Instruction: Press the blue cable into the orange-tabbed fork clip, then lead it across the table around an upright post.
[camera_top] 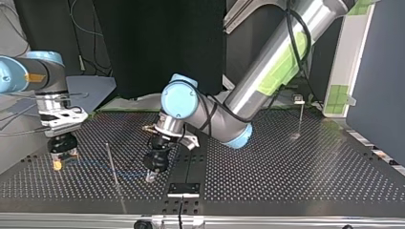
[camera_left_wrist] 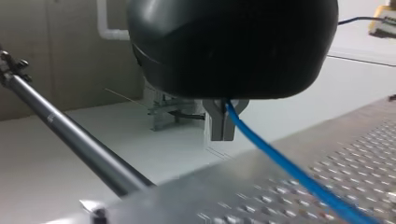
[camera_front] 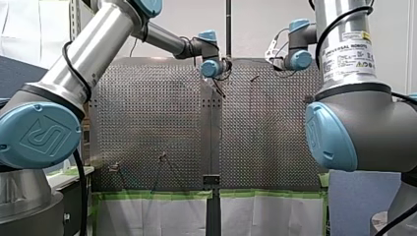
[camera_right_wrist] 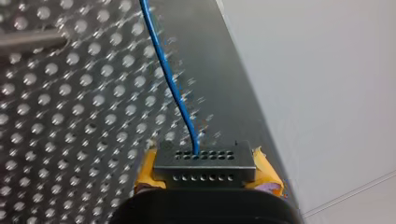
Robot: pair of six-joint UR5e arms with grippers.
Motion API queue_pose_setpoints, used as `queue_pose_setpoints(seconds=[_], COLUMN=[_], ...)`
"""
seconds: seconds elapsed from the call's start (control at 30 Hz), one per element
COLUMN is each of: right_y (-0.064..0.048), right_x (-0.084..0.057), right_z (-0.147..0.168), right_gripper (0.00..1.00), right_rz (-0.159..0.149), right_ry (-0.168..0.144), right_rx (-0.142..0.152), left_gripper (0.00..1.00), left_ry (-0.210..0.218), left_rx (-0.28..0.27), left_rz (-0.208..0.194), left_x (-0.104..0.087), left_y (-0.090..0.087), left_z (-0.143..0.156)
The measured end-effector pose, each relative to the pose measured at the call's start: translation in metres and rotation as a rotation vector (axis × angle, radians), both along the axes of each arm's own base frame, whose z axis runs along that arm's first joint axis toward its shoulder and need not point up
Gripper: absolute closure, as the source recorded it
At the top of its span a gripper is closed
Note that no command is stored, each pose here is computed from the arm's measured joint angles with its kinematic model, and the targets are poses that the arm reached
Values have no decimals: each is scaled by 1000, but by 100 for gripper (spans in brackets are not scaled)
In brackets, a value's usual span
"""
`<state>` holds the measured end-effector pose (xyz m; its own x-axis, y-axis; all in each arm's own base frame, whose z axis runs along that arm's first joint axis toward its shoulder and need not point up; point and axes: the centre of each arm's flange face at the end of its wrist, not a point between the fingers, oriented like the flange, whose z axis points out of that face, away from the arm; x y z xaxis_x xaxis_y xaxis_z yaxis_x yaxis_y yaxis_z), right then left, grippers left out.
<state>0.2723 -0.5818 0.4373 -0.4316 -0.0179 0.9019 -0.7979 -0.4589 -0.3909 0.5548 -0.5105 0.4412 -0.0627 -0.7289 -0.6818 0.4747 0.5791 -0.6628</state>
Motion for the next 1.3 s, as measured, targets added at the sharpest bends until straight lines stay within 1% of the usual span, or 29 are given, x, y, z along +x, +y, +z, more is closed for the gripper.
queue_pose_setpoints(seconds=[0.1,0.33,0.47,0.57,0.73,0.83,1.03,1.3], right_y=[-6,-17,-24,-30,-39,-44,-53,-62], right_x=[-2,-7,-9,-9,-7,-5,-1,4], right_z=[-9,-26,-40,-53,-83,-99,-137,-195], right_gripper=[100,100,100,100,100,100,100,100], right_rz=[-6,-16,-20,-22,-23,-22,-29,-55], right_ry=[3,6,9,12,23,30,55,103], right_rx=[12,28,44,61,101,121,160,213], left_gripper=[100,100,100,100,100,100,100,100], left_ry=[10,37,47,54,73,76,72,70], left_rx=[12,47,63,70,87,93,97,101], left_rz=[-5,-24,-29,-30,-31,-31,-35,-33], left_x=[3,10,12,14,18,17,14,12], left_y=[-4,-13,-17,-19,-23,-26,-30,-32], left_z=[-13,-45,-58,-67,-86,-91,-93,-94])
